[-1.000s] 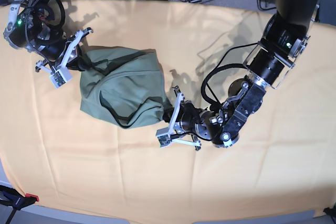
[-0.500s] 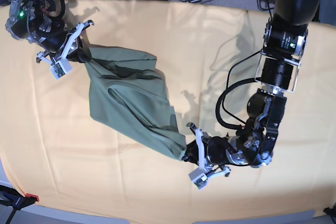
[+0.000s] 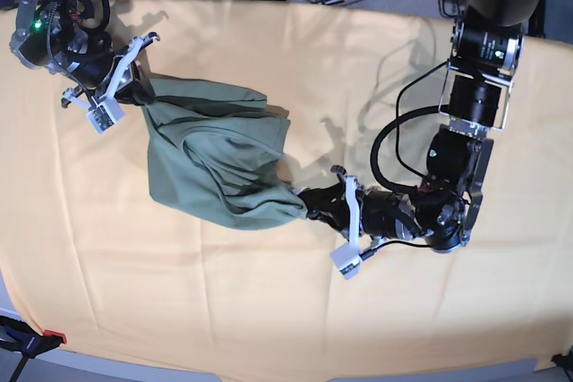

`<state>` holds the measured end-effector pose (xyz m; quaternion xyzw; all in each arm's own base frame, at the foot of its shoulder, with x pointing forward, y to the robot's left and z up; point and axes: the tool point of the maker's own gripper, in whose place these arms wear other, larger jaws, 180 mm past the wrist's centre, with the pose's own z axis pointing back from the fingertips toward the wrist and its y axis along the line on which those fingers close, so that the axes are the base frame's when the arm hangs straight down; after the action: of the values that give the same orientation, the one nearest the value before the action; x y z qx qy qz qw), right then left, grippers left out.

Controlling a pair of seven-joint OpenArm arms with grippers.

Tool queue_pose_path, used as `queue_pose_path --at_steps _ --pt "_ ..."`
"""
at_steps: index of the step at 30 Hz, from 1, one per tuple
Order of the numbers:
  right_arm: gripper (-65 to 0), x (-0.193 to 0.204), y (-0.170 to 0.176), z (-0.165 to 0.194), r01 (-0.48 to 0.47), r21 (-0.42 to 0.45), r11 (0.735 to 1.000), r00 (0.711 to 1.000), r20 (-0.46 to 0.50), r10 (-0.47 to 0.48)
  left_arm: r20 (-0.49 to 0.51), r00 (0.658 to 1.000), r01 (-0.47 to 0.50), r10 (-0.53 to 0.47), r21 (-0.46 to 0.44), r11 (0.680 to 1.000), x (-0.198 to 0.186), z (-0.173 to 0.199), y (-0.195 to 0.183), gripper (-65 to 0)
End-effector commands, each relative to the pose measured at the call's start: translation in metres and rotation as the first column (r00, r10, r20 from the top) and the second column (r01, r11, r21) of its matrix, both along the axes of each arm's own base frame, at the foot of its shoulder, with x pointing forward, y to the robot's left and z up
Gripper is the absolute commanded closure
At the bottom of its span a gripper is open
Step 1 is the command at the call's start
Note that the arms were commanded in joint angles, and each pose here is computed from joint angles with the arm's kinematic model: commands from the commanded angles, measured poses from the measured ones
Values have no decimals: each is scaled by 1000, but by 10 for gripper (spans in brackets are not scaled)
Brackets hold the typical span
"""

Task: Fold the T-shirt properly
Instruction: 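Drag the grasped shirt end away from the right gripper with the left gripper, then fold the shirt end back over the bundle toward the right gripper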

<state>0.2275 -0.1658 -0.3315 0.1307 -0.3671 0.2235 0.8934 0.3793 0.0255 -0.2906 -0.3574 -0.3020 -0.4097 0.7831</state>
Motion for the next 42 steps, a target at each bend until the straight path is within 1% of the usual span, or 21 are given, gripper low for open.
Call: queue_pose_path --at_steps 1,2,3,5,6,7,8,9,10,14,16,17,18,19,20,23,28,33,36,40,42 --pt "0 4 0 10 -11 3 1000 999 40 11 73 997 2 2 -50 999 16 33 -1 0" --pt "0 4 0 10 -11 3 1000 999 40 11 84 996 4 1 -52 999 19 39 -1 0" --pt "-31 4 0 10 -12 4 1000 999 40 11 100 995 4 1 -49 999 23 45 0 -9" --pt "-134 4 0 10 -12 4 1000 999 40 11 126 992 3 0 -28 1000 30 55 4 -124" --pt "-173 4 0 10 -12 3 1000 999 39 11 140 990 2 1 -19 1000 34 61 7 -192" --pt "-194 4 0 10 -12 2 1000 999 38 12 156 988 -1 4 -15 1000 38 67 9 -254" --pt "-198 4 0 10 -12 2 1000 999 38 12 171 985 -5 7 -14 1000 41 73 12 -309" --pt "-197 4 0 10 -12 2 1000 999 38 12 184 983 -6 8 -14 1000 44 79 13 -345" --pt "-197 4 0 10 -12 2 1000 999 38 12 193 981 -5 9 -17 1000 46 84 13 -361" --pt "-197 4 0 10 -12 2 1000 999 38 12 193 981 21 -4 -86 996 44 98 5 -361" --pt "-197 4 0 10 -12 3 1000 999 39 12 171 985 37 -15 -125 991 39 103 1 -360" --pt "-197 5 0 11 -12 4 1000 999 42 11 138 990 53 -32 -153 987 33 106 -2 -360" --pt "-197 5 0 11 -12 4 1000 999 42 11 109 991 94 -76 -179 979 23 109 -5 -360" --pt "-197 6 0 11 -12 4 1000 999 45 11 87 988 143 -127 -222 964 12 115 -10 -360" --pt "-197 6 0 12 -12 4 1000 999 46 11 87 987 154 -136 -253 955 10 120 -12 -360" --pt "-197 12 0 16 -12 4 1000 998 63 12 63 987 158 -146 -275 948 6 118 -23 -360" --pt "-197 17 2 20 -12 12 1000 996 88 11 -14 983 175 -185 -271 946 -16 88 -34 -360" --pt "-197 20 1 23 -12 12 1000 995 97 11 -85 966 216 -245 -261 941 -44 57 -48 -360" --pt "-197 20 1 23 -11 11 1000 995 98 10 -106 943 284 -315 -237 929 -68 44 -62 -360" --pt "-197 20 1 23 -11 10 1000 995 98 10 -86 901 404 -426 -193 894 -98 34 -74 -360" --pt "-197 20 1 23 -11 10 1000 995 98 10 -90 891 425 -445 -180 887 -104 31 -75 -360"
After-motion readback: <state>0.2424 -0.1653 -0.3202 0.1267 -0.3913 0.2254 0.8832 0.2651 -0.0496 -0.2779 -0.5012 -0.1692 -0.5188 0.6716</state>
